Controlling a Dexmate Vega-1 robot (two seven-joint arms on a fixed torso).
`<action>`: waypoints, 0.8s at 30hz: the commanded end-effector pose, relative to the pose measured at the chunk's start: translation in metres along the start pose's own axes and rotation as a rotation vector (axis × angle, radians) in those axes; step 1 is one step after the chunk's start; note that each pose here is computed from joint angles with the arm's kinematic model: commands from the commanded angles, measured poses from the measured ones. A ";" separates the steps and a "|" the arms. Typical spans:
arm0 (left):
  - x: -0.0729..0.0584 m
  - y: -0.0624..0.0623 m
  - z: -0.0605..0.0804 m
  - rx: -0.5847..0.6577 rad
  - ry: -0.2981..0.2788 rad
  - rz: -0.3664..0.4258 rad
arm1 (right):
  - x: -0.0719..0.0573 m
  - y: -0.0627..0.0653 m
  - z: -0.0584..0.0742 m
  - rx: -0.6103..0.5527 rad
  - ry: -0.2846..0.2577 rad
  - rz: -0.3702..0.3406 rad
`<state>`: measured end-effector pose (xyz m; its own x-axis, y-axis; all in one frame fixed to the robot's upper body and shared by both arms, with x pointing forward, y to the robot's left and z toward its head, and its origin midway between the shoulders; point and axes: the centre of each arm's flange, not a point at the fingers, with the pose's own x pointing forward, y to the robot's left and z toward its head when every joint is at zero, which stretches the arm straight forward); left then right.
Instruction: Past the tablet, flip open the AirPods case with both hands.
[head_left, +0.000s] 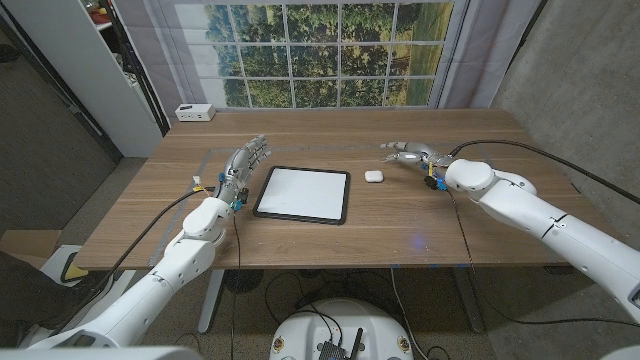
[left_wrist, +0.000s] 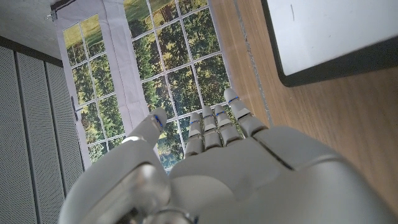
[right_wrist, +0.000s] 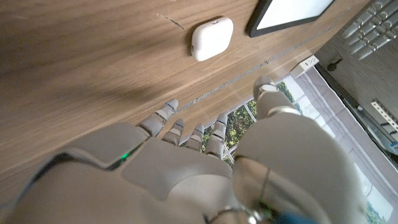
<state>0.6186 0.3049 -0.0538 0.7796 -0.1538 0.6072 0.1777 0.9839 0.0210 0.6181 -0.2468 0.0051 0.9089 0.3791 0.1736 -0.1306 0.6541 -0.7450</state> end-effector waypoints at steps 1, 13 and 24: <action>-0.003 -0.003 0.000 0.011 -0.008 0.001 | 0.006 0.007 0.006 -0.219 0.089 0.068; -0.007 -0.004 0.000 0.015 -0.009 0.019 | 0.024 0.021 0.003 -0.300 0.118 0.065; -0.004 -0.003 0.001 0.018 -0.005 0.018 | 0.034 0.026 -0.006 -0.335 0.167 0.091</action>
<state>0.6139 0.3026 -0.0568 0.7770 -0.1387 0.6141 0.1577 0.9872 0.0234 0.6380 -0.2244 -0.0056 0.9441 0.3266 0.0461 -0.0977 0.4103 -0.9067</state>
